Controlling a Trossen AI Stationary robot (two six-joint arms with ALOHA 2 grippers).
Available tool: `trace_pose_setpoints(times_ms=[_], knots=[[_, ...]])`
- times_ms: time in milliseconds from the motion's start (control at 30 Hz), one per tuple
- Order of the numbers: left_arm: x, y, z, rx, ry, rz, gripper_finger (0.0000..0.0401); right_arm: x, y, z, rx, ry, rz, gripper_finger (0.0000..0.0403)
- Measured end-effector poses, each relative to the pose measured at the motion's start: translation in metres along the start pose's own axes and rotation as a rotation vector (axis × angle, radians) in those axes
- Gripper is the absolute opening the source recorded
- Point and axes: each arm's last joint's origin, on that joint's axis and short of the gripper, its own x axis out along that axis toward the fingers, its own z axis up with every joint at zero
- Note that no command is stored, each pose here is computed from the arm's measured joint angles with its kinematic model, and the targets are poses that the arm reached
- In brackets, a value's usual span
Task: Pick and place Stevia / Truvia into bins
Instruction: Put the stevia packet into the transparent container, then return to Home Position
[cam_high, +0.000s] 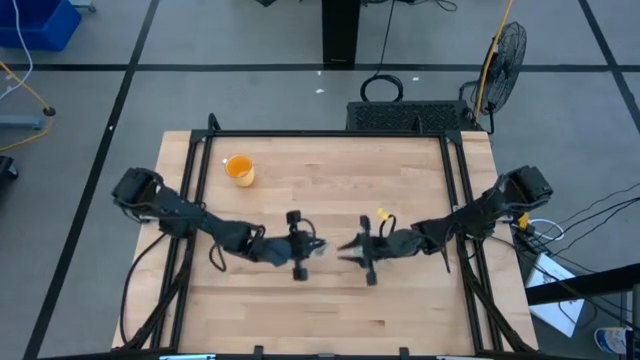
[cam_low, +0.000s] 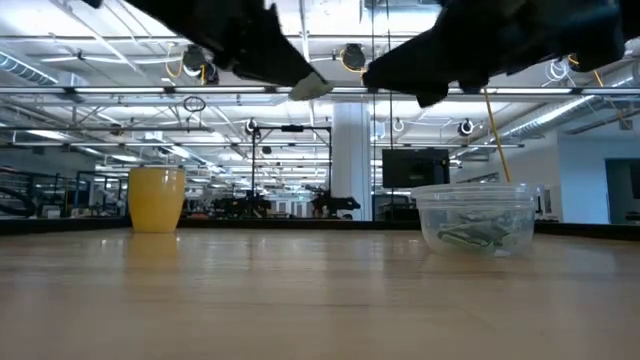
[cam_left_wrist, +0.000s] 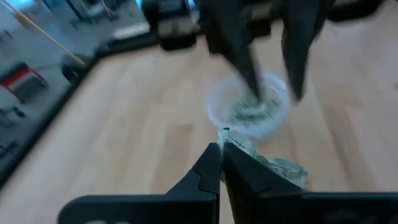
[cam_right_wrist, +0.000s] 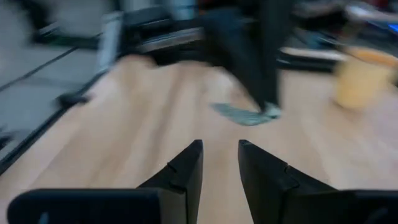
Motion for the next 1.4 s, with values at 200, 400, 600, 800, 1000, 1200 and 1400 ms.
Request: trace_pose_setpoints(times_ms=[200, 400, 600, 800, 1000, 1200, 1400], knots=[[0.007, 0.017, 0.018, 0.050, -0.160, 0.035, 0.0016, 0.003, -0.024, -0.004, 0.236, 0.011, -0.175, 0.0097], [0.012, 0.027, 0.018, 0.056, -0.156, 0.053, 0.0019, 0.004, -0.031, -0.001, 0.328, -0.035, -0.193, 0.0096], [0.015, 0.033, 0.016, 0.033, -0.139, 0.073, 0.0030, -0.005, -0.033, 0.006, 0.296, -0.006, -0.198, 0.0096], [0.034, 0.024, 0.006, 0.006, -0.171, 0.003, 0.0008, -0.048, -0.041, 0.017, 0.307, 0.174, -0.250, 0.0095], [0.067, 0.017, -0.001, -0.029, -0.286, -0.042, 0.0043, -0.092, -0.042, 0.023, 0.376, 0.270, -0.266, 0.0095], [0.115, 0.010, 0.014, -0.024, -0.250, -0.141, 0.0050, -0.109, -0.040, 0.028, 0.366, 0.257, -0.236, 0.0095], [0.139, 0.003, 0.024, 0.051, -0.064, -0.125, 0.0050, -0.113, -0.038, 0.027, 0.360, 0.272, -0.228, 0.0095]])
